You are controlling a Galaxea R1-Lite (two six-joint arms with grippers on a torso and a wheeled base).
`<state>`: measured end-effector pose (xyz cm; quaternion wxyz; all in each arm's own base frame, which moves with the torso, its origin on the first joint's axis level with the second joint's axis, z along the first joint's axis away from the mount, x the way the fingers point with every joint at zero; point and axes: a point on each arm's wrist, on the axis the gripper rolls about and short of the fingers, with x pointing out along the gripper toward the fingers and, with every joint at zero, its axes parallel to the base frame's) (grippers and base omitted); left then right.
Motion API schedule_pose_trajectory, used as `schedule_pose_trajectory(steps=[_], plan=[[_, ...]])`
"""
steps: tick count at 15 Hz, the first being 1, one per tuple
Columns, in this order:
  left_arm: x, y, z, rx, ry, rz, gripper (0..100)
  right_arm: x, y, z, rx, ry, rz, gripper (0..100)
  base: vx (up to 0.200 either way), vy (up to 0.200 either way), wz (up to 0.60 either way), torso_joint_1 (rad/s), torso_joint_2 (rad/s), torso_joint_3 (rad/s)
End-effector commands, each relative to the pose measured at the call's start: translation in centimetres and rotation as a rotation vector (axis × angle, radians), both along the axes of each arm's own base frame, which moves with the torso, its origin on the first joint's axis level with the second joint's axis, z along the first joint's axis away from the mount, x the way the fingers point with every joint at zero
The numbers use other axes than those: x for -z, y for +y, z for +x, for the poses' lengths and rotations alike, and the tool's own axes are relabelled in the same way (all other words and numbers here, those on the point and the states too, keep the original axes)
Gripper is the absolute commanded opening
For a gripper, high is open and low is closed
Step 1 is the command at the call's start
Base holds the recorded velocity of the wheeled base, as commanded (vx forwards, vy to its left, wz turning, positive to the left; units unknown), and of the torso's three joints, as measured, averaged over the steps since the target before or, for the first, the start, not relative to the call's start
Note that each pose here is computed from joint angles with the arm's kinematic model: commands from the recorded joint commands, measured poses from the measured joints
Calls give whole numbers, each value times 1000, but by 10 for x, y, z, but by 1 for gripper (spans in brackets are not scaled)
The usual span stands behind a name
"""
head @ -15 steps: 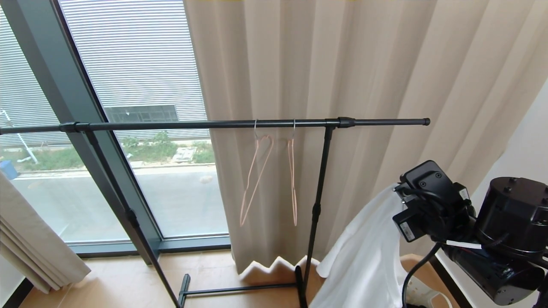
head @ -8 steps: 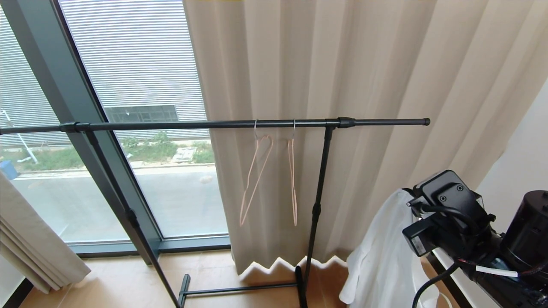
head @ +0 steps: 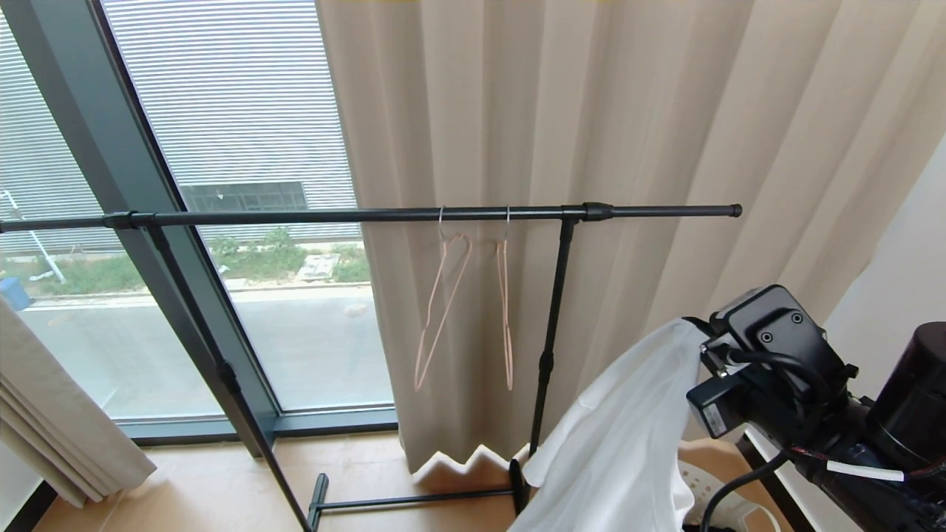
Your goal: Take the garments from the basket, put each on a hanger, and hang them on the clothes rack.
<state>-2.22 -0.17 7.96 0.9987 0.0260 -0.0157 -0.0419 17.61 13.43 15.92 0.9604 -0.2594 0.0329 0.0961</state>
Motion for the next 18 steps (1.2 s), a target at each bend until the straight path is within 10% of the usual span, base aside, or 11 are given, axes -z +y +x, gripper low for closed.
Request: schedule_pose_trajectory(steps=[1,3,8,10,13,18], plan=[[0,0,1,0,8,0,100,2,9,4,-21,9,-6,0,0,0,0,0,0,0],[-1,-1,20,55,266,0,100,21,42,5,-82,98,102,0,0,0,0,0,0,0],[-19,-7,55,245,534,-4,100,22,58,0,-131,123,161,0,0,0,0,0,0,0],[-42,-17,84,362,613,-137,100,25,65,-8,-161,147,178,0,0,0,0,0,0,0],[-58,-48,135,485,709,-249,100,27,73,-9,-152,242,183,0,0,0,0,0,0,0],[-73,-128,210,505,656,-130,100,-19,93,27,-145,483,201,0,0,0,0,0,0,0]])
